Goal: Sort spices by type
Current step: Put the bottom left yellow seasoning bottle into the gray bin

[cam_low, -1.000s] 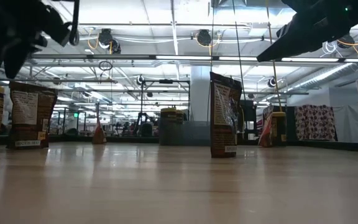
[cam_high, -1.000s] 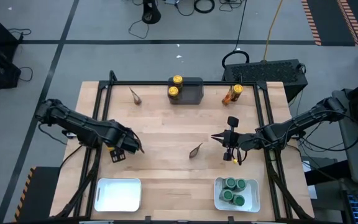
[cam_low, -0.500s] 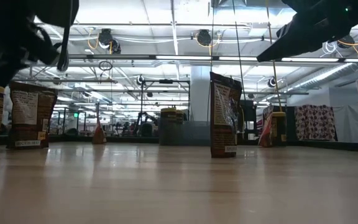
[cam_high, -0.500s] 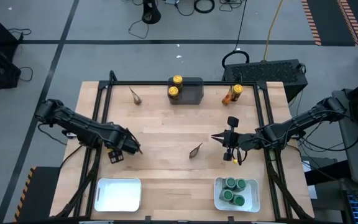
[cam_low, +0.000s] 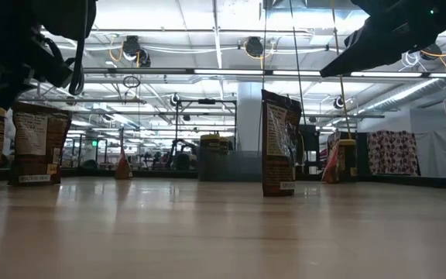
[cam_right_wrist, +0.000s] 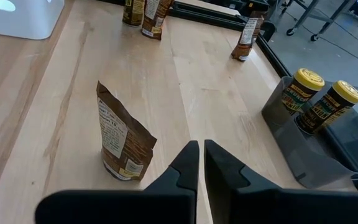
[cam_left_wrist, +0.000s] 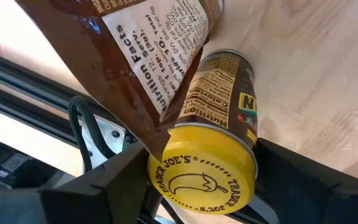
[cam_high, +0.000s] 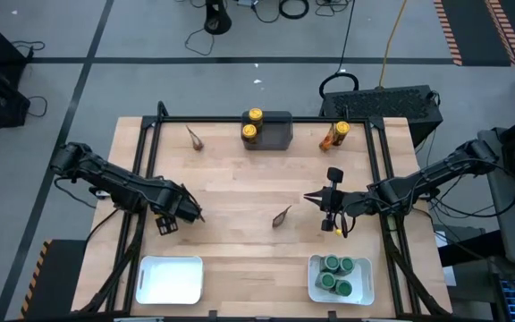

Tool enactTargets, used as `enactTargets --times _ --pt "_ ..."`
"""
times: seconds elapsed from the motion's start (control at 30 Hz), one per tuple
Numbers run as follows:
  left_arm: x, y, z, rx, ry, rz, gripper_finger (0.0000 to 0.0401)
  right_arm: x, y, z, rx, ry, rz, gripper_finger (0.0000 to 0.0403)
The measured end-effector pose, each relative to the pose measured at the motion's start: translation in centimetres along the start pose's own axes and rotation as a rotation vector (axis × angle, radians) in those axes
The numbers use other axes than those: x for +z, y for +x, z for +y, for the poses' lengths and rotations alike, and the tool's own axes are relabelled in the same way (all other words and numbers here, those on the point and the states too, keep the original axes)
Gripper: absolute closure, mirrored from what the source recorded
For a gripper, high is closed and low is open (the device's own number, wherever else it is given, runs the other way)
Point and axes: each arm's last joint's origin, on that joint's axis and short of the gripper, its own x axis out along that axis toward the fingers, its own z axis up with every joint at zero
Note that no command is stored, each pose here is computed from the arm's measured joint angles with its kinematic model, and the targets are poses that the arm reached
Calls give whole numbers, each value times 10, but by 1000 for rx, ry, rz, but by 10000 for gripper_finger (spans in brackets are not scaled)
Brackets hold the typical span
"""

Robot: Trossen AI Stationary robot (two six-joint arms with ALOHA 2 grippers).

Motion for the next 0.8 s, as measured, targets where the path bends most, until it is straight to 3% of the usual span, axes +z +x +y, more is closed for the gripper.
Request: enactTargets --times 0.17,0.4,0.63,0.8 --pt "-1 0 0 4 0 4 160 0 0 0 0 0 0 397" --pt "0 -3 -1 -29 0 12 160 0 0 0 0 0 0 397" --pt "5 -29 -4 -97 1 -70 160 0 0 0 0 -4 0 397" --pt "10 -58 -9 -222 19 -174 160 0 0 0 0 -8 0 397"
